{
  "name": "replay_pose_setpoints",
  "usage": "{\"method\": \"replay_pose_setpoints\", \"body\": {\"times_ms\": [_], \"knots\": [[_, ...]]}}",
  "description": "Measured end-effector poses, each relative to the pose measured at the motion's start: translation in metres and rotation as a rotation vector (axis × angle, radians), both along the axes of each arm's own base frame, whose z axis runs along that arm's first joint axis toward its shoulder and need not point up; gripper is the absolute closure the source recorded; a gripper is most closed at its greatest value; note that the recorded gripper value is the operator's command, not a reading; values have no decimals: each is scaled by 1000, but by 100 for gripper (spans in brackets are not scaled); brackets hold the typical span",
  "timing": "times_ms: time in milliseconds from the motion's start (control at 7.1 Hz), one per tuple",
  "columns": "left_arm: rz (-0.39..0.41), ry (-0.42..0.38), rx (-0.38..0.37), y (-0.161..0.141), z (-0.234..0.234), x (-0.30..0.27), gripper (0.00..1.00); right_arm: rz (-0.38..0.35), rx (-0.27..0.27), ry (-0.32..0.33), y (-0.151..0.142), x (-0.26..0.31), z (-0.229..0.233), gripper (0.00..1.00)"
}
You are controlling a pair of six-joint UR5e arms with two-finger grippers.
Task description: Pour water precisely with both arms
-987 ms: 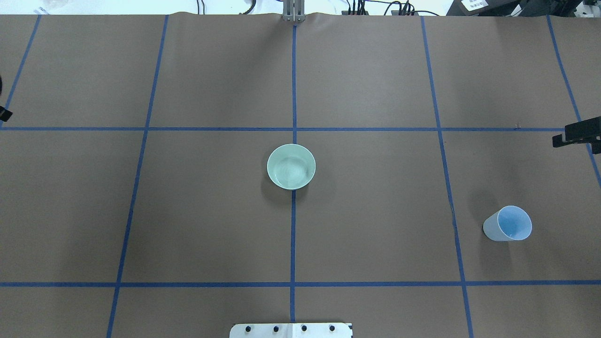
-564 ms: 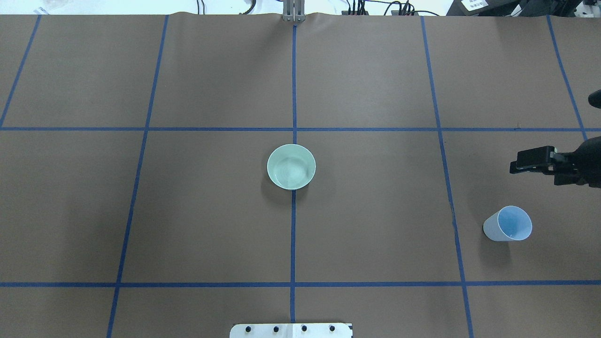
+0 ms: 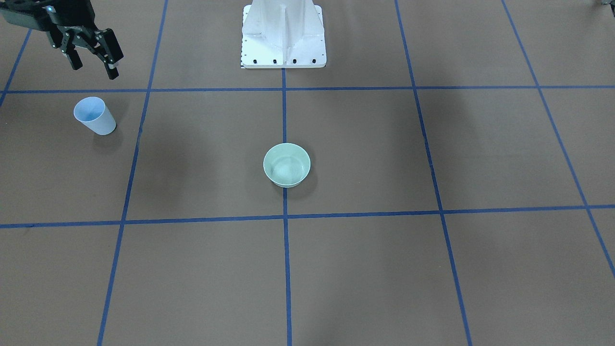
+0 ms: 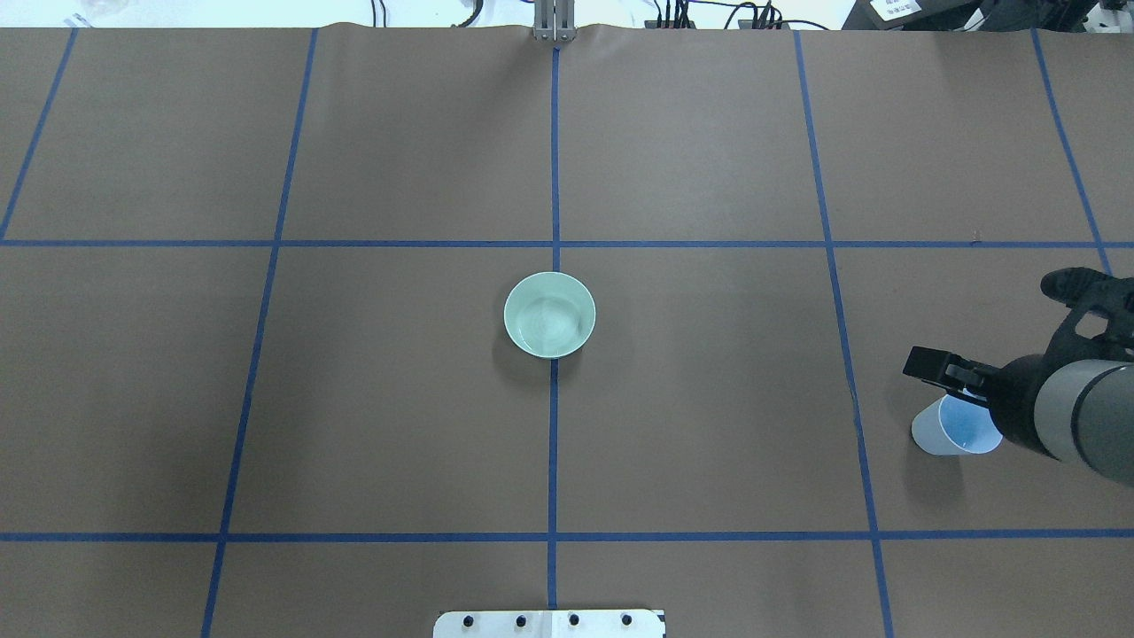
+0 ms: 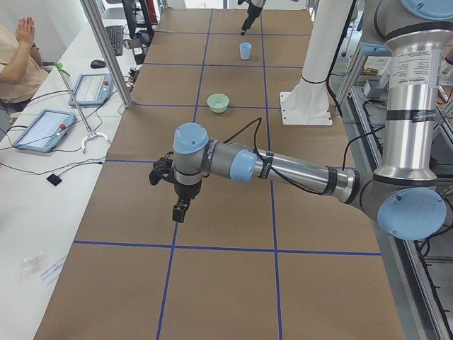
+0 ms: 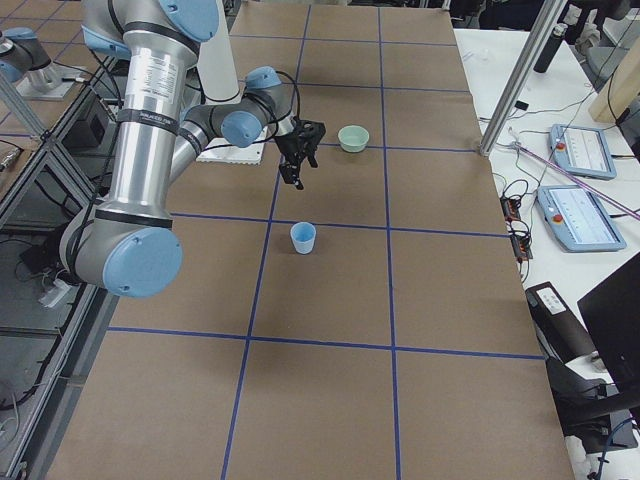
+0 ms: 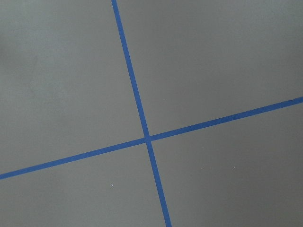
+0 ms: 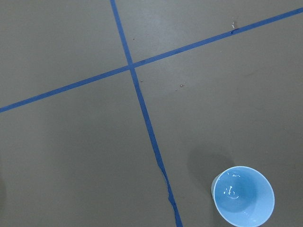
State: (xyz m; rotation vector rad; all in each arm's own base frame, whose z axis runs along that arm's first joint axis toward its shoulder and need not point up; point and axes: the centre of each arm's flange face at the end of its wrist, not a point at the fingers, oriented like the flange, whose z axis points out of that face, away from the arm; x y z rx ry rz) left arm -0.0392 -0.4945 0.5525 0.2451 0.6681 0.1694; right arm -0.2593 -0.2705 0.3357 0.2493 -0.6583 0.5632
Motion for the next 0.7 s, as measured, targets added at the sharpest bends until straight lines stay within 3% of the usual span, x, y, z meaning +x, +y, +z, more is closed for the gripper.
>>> {"method": "replay_pose_setpoints", "body": {"times_ms": [282, 705], "knots": [[-1, 0, -7, 4, 4, -1, 0, 143, 44, 131, 29, -31, 17, 0], [-1, 0, -8, 6, 4, -1, 0, 298, 78, 240, 56, -70, 32, 0]]}}
